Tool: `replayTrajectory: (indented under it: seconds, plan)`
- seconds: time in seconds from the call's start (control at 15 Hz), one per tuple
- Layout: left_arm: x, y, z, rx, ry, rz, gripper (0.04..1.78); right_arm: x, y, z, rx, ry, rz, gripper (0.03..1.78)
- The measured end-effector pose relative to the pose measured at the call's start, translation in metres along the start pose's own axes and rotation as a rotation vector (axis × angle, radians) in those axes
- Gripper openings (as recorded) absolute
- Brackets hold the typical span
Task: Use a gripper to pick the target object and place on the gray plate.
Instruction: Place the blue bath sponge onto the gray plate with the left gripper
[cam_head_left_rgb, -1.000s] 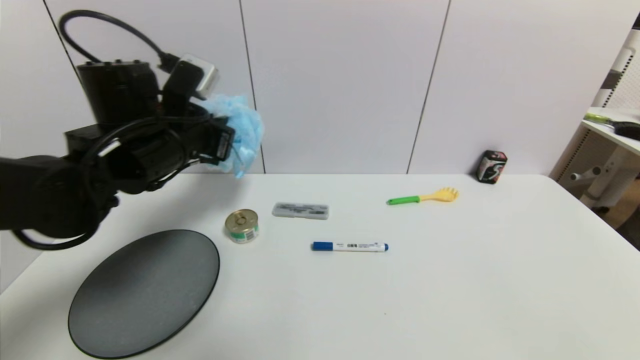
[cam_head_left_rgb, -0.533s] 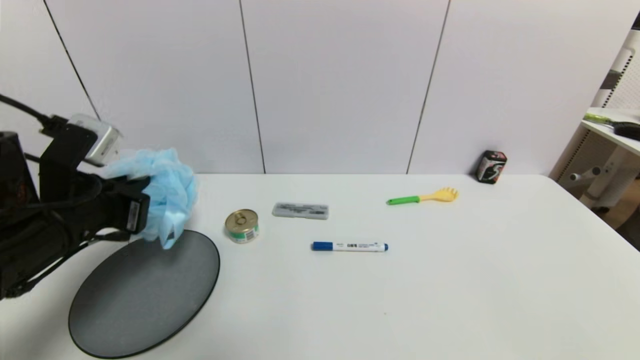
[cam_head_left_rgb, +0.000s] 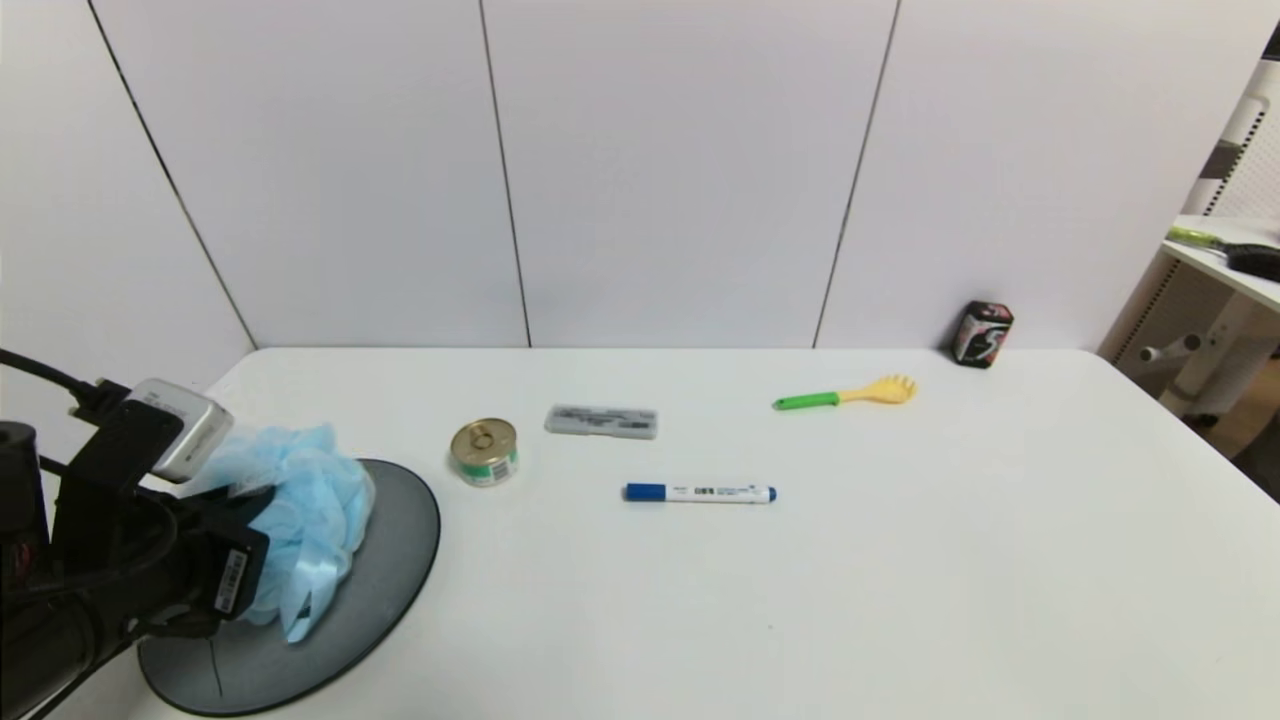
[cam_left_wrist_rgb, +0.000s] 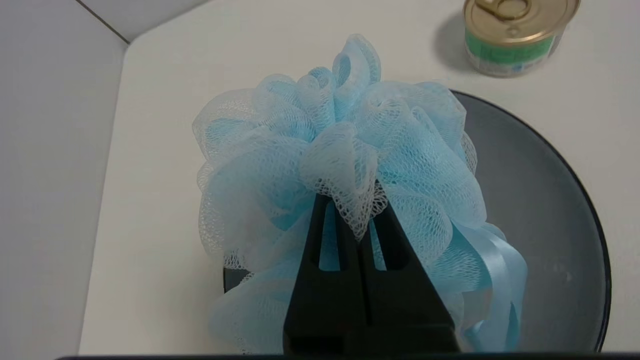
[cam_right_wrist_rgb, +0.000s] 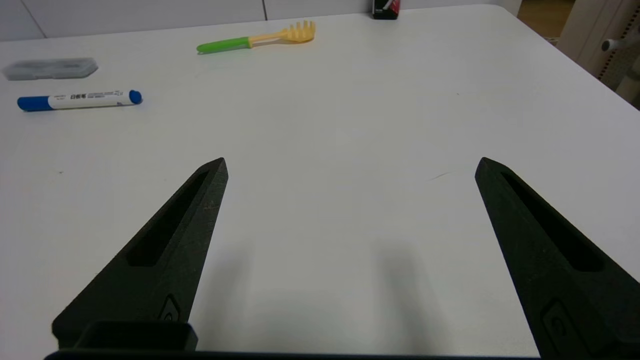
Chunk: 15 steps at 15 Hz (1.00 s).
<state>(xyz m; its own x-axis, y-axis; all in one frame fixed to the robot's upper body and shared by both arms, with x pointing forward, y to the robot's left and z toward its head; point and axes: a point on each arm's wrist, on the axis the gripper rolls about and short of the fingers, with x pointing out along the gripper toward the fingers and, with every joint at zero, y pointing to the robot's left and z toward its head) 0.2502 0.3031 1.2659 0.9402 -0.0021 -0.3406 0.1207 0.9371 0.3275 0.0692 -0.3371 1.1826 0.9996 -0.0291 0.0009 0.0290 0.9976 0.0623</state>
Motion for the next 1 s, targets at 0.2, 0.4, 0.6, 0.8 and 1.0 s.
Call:
replayTrajectory:
  seconds: [0.2,0.4,0.6,0.8,1.0]
  plan:
    - [0.003,-0.003,-0.008,-0.015,0.038,-0.014,0.24,0.0,0.0,0.0,0.0,0.0,0.0,1.71]
    - [0.004,-0.004,-0.009,-0.017,0.043,-0.014,0.71,0.0,0.0,0.0,0.0,0.0,0.0,1.71]
    - [0.001,-0.001,-0.002,-0.021,0.013,-0.004,1.03,0.0,0.0,0.0,0.0,0.0,0.0,1.71]
    - [-0.009,0.005,0.011,-0.026,-0.028,0.004,1.25,0.0,0.0,0.0,0.0,0.0,0.0,1.71]
    - [-0.023,0.011,0.021,-0.037,-0.071,0.015,1.4,0.0,0.0,0.0,0.0,0.0,0.0,1.71]
